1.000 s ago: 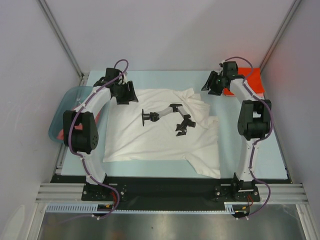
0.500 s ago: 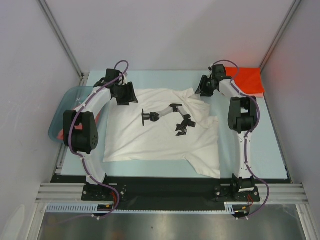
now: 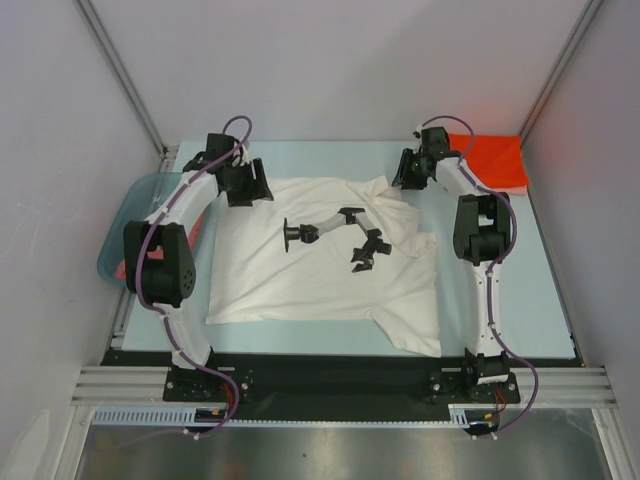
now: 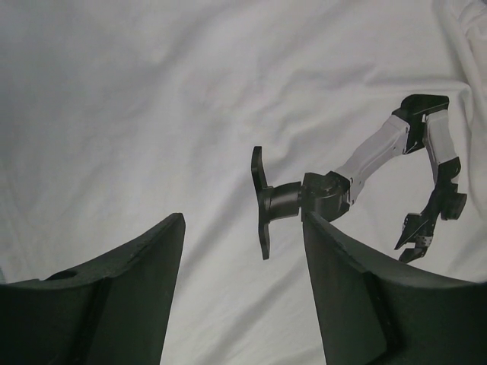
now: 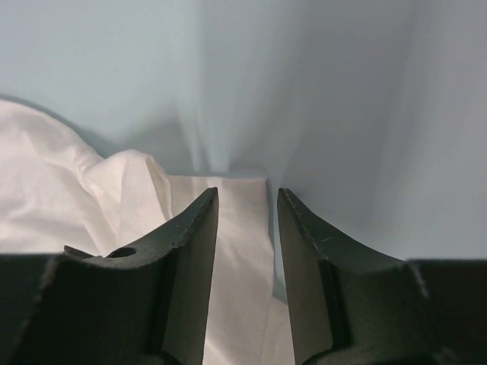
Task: Fold and stack the t-shirts
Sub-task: Fold the tshirt
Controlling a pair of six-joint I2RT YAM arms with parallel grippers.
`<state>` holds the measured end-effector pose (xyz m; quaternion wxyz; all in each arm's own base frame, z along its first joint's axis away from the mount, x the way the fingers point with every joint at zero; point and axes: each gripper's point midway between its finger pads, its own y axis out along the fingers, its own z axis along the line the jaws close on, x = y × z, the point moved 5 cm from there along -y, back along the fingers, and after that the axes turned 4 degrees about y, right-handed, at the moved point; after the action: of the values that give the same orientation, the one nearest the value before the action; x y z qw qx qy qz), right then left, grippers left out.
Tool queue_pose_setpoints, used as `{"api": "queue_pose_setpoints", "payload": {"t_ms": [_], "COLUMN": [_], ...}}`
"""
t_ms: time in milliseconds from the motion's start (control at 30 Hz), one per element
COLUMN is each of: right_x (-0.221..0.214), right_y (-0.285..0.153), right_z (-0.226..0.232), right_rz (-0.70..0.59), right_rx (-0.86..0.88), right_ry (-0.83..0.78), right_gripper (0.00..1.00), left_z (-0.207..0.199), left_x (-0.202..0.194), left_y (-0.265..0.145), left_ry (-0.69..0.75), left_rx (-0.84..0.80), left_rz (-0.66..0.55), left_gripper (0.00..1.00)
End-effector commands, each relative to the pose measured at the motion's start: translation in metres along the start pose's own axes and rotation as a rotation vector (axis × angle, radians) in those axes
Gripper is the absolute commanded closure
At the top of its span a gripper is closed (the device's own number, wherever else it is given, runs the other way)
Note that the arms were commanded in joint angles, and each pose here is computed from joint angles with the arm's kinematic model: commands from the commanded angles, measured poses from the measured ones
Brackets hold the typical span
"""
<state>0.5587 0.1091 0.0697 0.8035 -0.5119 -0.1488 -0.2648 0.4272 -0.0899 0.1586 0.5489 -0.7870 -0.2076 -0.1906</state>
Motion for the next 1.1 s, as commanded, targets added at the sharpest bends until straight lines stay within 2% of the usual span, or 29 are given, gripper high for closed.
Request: {"api": "queue_pose_setpoints", "payload": {"t_ms": [0,267,600,700,833,933,1067], "right_x": [-0.009,-0.014,-0.004,0.007,0.016,0.019,0.023], "right_y": [0.012,0.019,0.019,0.011,-0.007,-0.02,-0.026], "right_z": [0.001,-0.004,-0.01,-0.006,-0.001,-0.005,-0.01], "right_rz": [0.025,0.035,0.021,-0.003,-0.021,-0.036,-0.047], "right_rx": [-0.025,-0.058,-0.075,-0.059,-0.033,-0.037,-0.02], "right_ry": [-0.046,-0.048,-0.026,-0.005,0.01,0.019,0.052], "right_gripper": [0.58,0.66,1.0,1.0,1.0,1.0,1.0], "left_z": [0.001,0.009,0.027,0.04,0.069,0.083,0.098], "left_x": [0.02,0.02,0.046,0.062,0.081,0.092,0.108], "left_y": [-0.01,-0.012,-0.009,0.005,0.023,0.042,0.055], "left_ry": [0.017,0.004,0.022,0.061,0.095,0.098,0.089], "left_rx": [-0.002,0.007,0.066,0.142,0.332,0.402,0.507], "left_rz": [-0.056,-0.062,-0.113,-0.127,-0.17,-0.173,-0.214], "left_gripper": [0.31,0.32,0.32,0.32,0.41,0.45,0.45]}}
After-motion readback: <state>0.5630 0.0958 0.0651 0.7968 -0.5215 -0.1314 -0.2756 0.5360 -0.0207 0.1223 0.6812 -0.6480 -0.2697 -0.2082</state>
